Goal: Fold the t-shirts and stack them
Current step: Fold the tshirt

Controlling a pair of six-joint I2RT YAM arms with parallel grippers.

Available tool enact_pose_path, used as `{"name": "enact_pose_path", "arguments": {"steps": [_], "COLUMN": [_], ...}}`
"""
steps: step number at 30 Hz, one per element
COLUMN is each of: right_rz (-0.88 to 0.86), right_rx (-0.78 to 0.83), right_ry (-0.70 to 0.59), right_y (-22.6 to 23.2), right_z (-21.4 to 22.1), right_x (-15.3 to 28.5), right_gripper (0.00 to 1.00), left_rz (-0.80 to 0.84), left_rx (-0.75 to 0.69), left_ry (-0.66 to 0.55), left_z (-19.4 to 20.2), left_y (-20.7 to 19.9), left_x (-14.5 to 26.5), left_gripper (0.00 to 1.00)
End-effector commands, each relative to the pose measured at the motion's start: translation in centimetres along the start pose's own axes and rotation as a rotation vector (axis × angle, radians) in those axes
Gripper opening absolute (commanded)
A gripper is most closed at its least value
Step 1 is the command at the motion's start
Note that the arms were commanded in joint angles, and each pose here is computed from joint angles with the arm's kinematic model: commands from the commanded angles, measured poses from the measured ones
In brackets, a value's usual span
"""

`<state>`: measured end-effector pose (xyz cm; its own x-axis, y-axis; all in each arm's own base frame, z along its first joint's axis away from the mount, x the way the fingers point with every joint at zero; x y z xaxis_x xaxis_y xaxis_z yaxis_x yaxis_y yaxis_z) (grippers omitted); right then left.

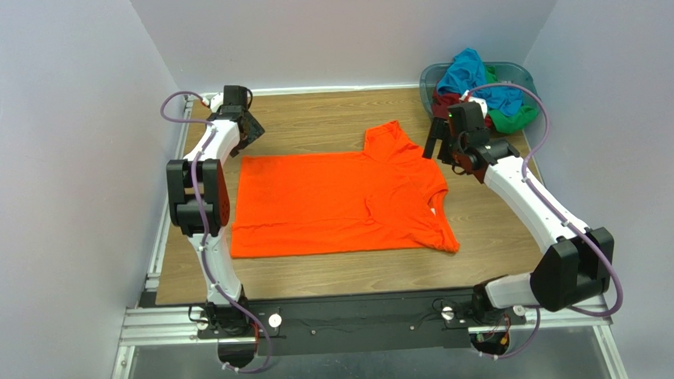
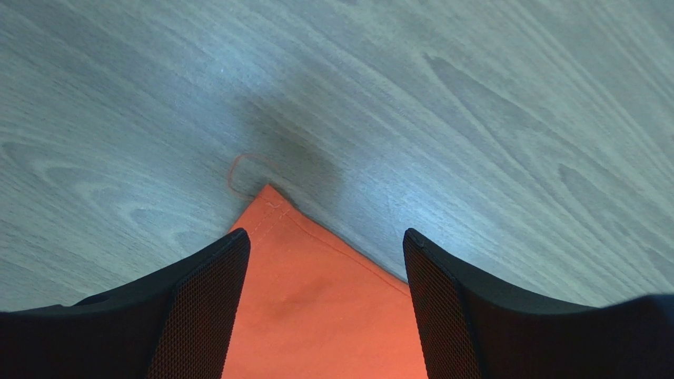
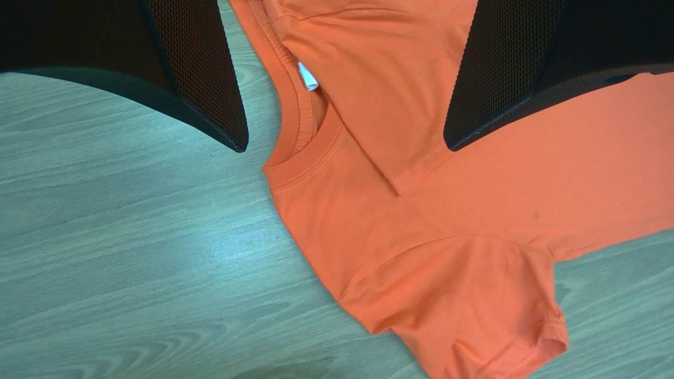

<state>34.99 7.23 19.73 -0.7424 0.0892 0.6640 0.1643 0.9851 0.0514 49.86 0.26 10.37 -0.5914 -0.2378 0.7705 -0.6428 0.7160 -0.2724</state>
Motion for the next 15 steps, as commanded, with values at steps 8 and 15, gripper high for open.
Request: {"name": "enact_pose_path", "arguments": {"steps": [8, 15], "right_rz": [0.057, 0.041], "right_rx": [0.028, 0.04], "right_ry": [0.027, 0.047], "right_y": [-0.8, -0.5], "right_z": [1.2, 1.7], "right_x": [-1.0, -1.3], "right_gripper": [1.0, 1.0], "left_rz": [-0.118, -0.169], "left_rx": [-0.013, -0.006], "left_ry": [0.072, 0.055], "left_z": [2.5, 2.1], "left_y": [2.5, 3.2], "left_x": [-3.1, -3.8], "left_gripper": [0.73, 0.66]}}
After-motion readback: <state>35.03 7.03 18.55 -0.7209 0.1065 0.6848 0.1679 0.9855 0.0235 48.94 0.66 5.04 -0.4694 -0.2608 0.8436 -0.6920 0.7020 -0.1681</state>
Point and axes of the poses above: each gripper's point midway between its finger pads, its own x axis back along the fingers, its own y axis along the line the jaws close on, z = x × y, the point moved 2 cm from there along x, back along the fingers, and after that the axes turned 5 degrees about x, right-handed, at the moved point
